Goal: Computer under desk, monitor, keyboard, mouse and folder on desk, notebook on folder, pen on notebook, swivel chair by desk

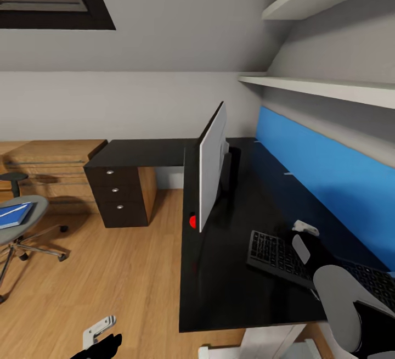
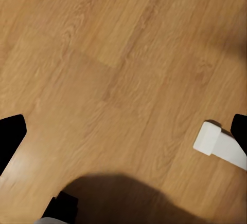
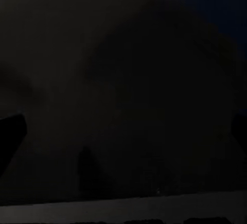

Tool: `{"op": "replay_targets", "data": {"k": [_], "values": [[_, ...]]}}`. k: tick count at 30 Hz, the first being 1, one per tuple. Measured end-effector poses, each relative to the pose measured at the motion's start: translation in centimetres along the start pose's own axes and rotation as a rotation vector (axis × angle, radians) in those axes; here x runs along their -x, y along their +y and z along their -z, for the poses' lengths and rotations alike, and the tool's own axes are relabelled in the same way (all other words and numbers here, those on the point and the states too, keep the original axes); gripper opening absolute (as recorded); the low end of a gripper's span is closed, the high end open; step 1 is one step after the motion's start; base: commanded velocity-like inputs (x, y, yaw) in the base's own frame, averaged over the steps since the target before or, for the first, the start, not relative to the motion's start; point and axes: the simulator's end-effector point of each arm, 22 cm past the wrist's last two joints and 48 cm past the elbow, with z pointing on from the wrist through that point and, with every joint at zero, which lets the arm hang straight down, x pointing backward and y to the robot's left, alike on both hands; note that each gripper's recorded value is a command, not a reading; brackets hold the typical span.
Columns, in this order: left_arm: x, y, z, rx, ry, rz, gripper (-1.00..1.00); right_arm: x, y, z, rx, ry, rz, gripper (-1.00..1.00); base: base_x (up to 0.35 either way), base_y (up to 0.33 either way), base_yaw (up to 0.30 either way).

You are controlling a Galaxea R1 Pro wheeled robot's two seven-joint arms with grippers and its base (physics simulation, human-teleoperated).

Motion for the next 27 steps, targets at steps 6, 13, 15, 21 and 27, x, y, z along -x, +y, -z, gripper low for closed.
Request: {"op": "replay_targets", "data": {"k": [6,13,15,21,27], "values": [[-0.04,-0.07,0.0,-0.001,0.0,0.0,1.0,-0.09,0.23,0.0,0.001,-0.002,0.006,1.0,-0.045,0.013,0.0],[-0.06,-0.08,0.0,-0.001,0.001,0.0,1.0,-0.23,0.68,0.02,0.008,-0.001,0.009,1.0,-0.165,0.025,0.0],[-0.05,-0.07,-0.01,-0.001,0.001,0.001,1.0,-0.3,0.9,0.02,0.011,-0.001,0.009,1.0,-0.239,0.049,0.0],[-0.05,-0.09,0.0,-0.002,0.001,0.001,1.0,-0.3,0.95,0.04,0.012,-0.001,0.009,1.0,-0.124,0.034,0.0],[-0.05,-0.1,0.0,-0.002,0.001,0.001,1.0,-0.33,1.01,0.04,0.012,-0.001,0.012,1.0,-0.107,0.077,0.0]]}}
